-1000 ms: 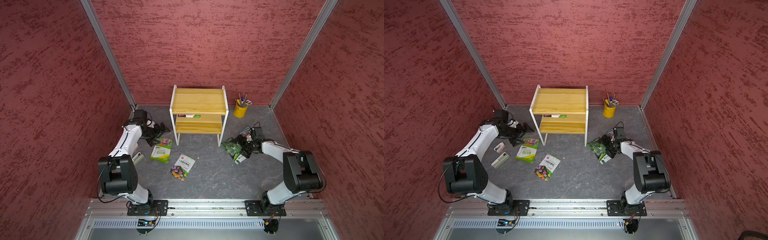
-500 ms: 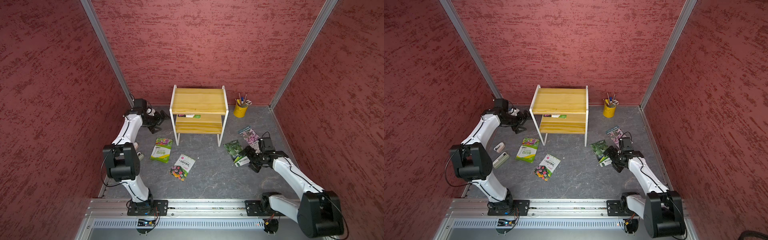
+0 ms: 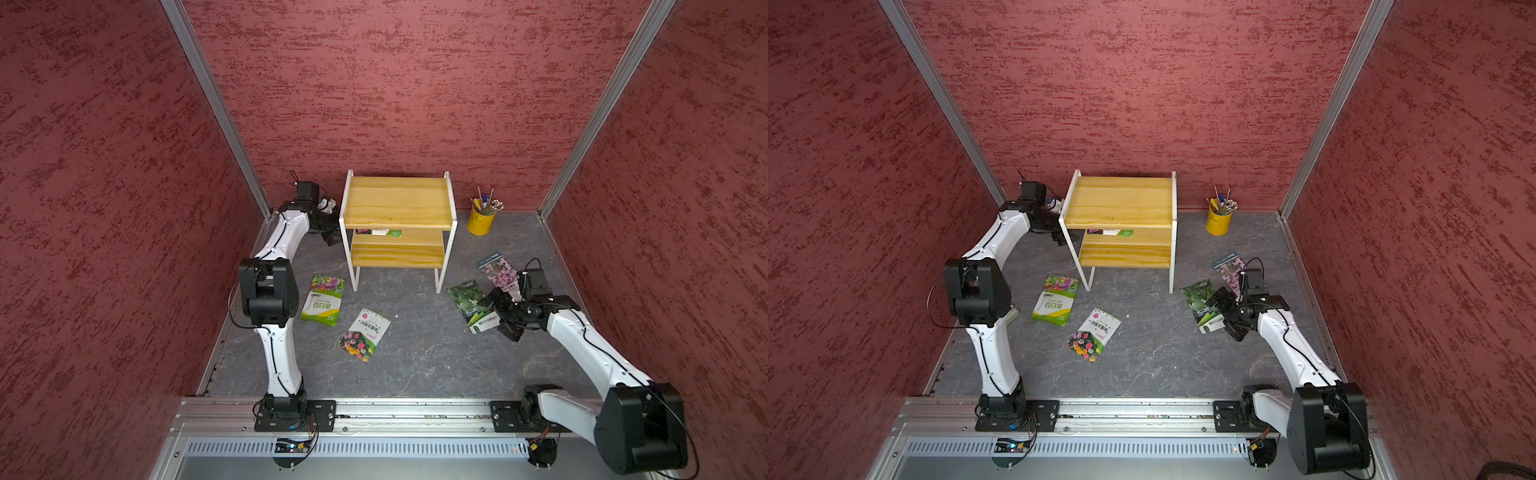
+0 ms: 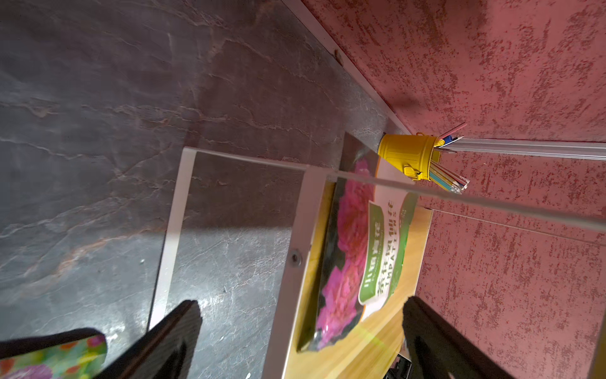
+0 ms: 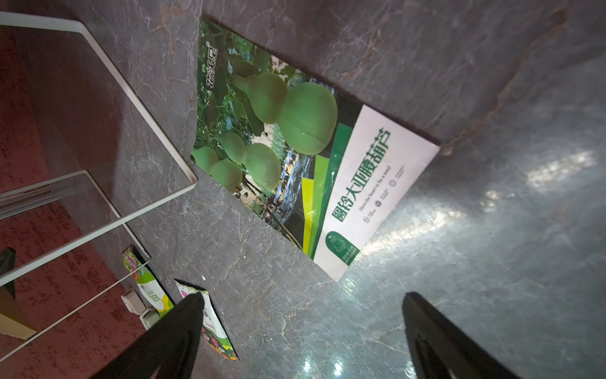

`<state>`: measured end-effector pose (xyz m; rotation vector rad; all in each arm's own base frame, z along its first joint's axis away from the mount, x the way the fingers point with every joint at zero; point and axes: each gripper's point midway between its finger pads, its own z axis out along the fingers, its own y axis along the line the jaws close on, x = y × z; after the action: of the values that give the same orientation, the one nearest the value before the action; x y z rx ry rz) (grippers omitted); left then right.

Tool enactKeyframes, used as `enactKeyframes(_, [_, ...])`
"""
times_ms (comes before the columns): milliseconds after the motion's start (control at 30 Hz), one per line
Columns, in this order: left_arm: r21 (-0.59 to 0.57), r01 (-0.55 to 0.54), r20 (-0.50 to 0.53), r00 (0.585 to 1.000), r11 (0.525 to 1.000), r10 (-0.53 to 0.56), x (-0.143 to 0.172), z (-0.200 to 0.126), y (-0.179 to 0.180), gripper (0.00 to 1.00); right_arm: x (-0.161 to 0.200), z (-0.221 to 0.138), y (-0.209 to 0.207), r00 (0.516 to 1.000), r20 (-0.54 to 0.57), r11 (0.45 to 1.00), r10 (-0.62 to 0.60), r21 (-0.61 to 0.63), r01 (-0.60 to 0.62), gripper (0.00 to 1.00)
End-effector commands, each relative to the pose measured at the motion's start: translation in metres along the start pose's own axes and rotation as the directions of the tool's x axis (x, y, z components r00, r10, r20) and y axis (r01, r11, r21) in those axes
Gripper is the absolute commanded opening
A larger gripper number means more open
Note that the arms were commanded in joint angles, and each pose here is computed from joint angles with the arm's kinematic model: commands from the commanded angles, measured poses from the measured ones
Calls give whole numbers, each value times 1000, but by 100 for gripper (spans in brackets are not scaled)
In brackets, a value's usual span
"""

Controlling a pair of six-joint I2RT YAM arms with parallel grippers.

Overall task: Take the seed bag off the shelf
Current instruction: Pick up the seed packet from the shelf.

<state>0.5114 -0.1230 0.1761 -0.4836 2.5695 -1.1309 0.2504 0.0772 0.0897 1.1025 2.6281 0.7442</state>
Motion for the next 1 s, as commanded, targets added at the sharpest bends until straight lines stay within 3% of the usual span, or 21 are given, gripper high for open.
enactKeyframes(0, [27,-25,9,1000,999,25,-8,15,-8,100,2,-6,7,1000,-9,1000,-13,-13,12,98])
enactKeyframes(433, [-80,75,3,997,994,-75,-4,44,29,100,13,-8,-4,1000,-18,1000,-1,-21,0,98])
enactKeyframes(967, [-123,109,-98,988,986,-121,81,32,52,100,1,4,9,1000,-12,998,20,-51,-21,98])
